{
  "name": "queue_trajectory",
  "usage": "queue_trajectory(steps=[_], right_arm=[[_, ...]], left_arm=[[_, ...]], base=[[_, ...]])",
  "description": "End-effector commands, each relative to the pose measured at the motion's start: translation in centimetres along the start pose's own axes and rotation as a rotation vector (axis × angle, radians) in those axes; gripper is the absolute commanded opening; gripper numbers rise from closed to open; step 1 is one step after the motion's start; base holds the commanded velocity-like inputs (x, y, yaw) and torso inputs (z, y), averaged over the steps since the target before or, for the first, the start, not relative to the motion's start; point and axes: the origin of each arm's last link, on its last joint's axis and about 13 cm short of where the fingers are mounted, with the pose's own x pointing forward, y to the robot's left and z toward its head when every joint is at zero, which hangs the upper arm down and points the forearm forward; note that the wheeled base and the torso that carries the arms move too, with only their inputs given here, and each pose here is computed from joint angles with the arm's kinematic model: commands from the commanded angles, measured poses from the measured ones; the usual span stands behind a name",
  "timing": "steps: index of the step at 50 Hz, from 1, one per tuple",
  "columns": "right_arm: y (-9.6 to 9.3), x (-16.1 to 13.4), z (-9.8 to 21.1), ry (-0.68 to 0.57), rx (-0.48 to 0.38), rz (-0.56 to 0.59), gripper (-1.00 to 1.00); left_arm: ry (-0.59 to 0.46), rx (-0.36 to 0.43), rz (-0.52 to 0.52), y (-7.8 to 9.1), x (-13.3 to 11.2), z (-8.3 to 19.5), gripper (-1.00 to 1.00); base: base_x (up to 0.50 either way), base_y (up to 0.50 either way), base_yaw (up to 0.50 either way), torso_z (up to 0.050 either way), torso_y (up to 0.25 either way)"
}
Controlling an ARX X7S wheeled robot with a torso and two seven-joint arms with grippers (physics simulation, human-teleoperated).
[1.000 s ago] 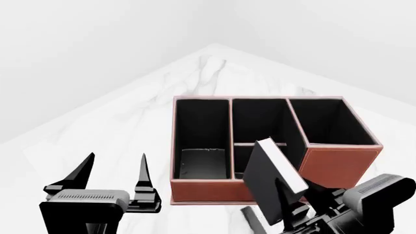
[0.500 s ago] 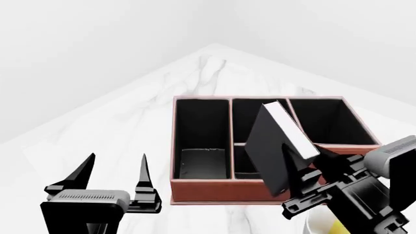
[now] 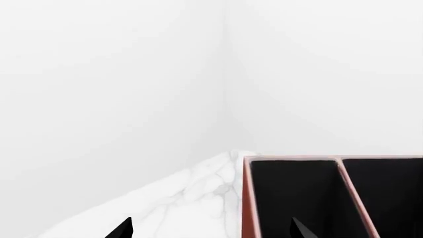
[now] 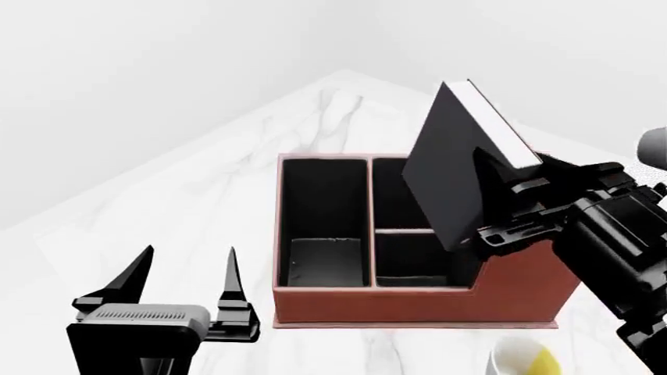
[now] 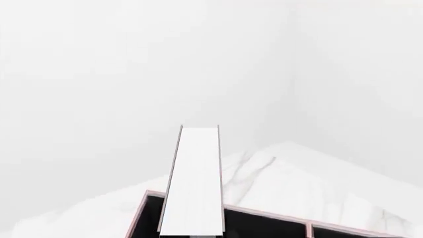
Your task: Pick up the book and place it in the right compartment of the caddy.
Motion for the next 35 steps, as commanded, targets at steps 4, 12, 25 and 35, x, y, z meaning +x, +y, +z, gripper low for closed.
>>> queue_trajectory(steps=[4,12,25,35], right_arm=[[-1.1,1.2,3.3,-0.068,-0.012,-0.09,-1.0],[-1.9,2.1,3.6,-0.056,-0.026,-0.139,-1.0],[-3.2,3.3,3.8,-0.04,-0.07,-0.216,-1.0],[-4.0,4.2,4.1,-0.03,-0.123,-0.257,-1.0]], left_arm=[[0.001,0.001,-0.002,-0.1,0.0,0.0,1.0],[0.003,0.001,-0.002,-0.1,0.0,-0.1,1.0],[0.005,0.0,-0.001,-0.1,0.0,-0.1,1.0],[0.007,-0.002,-0.002,-0.1,0.1,-0.1,1.0]], base=[[0.0,0.0,0.0,0.0,0.0],[0.0,0.0,0.0,0.0,0.001],[0.0,0.0,0.0,0.001,0.002],[0.0,0.0,0.0,0.0,0.001]])
